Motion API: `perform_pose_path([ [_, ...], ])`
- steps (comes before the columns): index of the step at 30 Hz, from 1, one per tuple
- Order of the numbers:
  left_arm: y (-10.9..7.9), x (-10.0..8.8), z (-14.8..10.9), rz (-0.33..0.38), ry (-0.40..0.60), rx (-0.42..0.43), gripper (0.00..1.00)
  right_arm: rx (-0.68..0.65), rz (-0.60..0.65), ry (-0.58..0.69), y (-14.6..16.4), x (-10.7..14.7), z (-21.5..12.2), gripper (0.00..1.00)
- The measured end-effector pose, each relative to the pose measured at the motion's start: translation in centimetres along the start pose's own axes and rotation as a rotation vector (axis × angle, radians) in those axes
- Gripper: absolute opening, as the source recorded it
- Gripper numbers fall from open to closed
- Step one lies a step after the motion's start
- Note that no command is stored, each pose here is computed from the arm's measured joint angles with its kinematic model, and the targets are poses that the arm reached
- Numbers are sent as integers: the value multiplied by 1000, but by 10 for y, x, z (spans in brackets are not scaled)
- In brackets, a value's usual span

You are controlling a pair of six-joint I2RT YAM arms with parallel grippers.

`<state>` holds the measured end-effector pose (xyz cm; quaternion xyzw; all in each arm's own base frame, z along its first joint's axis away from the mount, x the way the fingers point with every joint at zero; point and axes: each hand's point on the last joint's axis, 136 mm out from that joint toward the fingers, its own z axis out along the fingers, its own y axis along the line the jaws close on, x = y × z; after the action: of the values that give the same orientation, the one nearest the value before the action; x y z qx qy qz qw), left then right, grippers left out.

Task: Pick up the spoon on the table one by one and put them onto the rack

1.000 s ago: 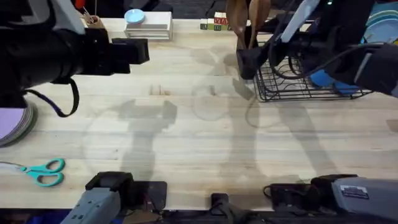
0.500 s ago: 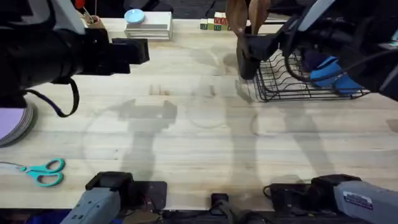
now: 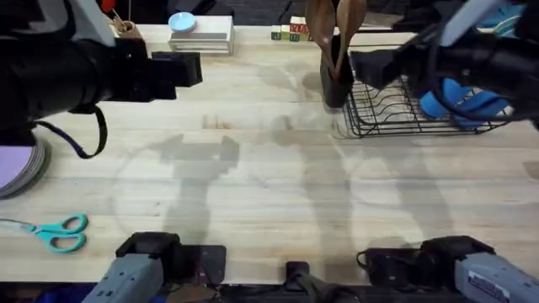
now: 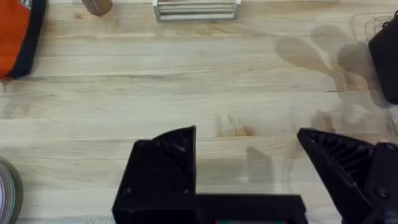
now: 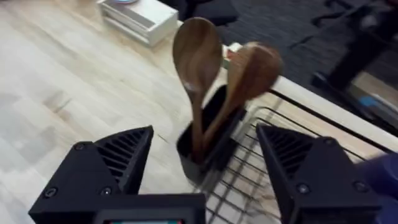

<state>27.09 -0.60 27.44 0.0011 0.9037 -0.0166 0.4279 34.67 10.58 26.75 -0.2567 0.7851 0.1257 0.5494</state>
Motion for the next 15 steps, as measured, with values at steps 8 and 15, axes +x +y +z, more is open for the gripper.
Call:
perform_pose_path([
  [8,0,-1,0,0,-4,0,994,235,85,36,-20,4,-54,996],
  [15,0,-4,0,0,-17,1,993,531,143,104,-48,25,-109,996],
])
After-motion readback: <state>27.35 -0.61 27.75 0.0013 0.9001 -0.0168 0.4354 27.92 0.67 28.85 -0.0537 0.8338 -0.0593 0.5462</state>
